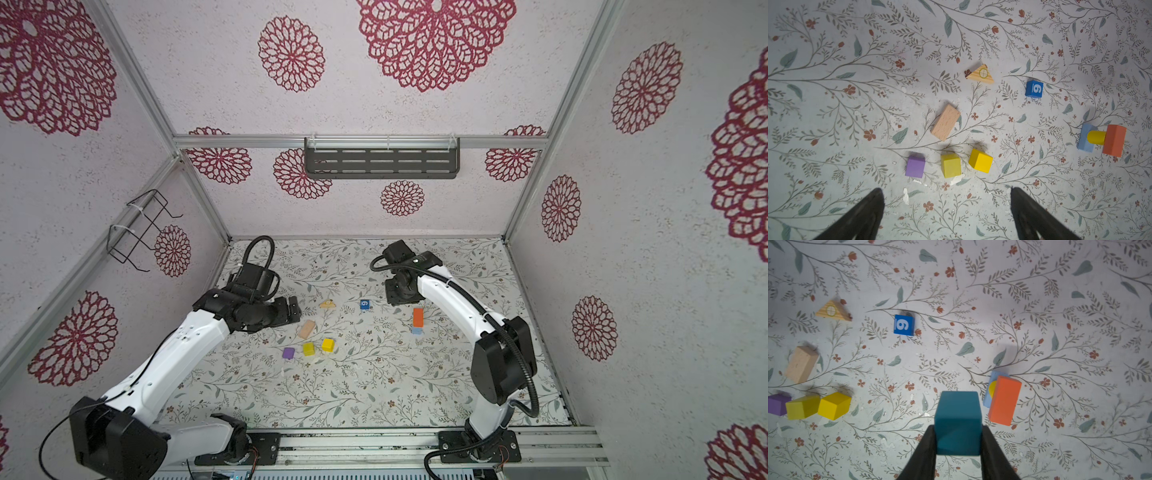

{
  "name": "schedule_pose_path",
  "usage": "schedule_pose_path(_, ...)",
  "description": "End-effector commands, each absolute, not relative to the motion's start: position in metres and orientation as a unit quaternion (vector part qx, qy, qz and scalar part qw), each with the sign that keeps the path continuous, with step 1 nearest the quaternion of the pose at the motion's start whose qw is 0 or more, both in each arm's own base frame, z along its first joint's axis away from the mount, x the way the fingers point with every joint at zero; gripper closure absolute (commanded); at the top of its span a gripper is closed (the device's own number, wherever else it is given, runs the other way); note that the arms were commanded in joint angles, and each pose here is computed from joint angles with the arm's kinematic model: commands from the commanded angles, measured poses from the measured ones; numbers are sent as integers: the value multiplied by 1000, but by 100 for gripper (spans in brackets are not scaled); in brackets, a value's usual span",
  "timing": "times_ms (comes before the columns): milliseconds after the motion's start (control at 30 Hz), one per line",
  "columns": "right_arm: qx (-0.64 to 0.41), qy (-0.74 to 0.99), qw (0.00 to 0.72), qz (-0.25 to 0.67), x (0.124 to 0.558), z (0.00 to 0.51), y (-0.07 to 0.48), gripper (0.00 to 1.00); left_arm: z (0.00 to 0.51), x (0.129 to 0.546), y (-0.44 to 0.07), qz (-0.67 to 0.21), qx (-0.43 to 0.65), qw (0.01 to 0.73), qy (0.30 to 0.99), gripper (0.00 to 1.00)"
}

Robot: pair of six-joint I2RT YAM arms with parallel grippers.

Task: Build the wood block tower
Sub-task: 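Lift the teal cube and carry it above the stack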

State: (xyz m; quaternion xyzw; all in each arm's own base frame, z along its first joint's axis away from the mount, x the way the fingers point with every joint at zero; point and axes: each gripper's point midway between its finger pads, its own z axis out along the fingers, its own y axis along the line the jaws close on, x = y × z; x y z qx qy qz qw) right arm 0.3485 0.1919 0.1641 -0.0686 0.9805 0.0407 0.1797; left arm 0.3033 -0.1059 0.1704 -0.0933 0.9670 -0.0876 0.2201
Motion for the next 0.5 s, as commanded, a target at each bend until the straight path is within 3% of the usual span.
schedule_pose_path(0,-48,983,171,41,344,170,171,65,177,325,-123,-95,-88,239,962,3)
schedule_pose_path(467,-7,988,151,34,356,153,143,64,157,343,-148,-87,-65,221,969,3)
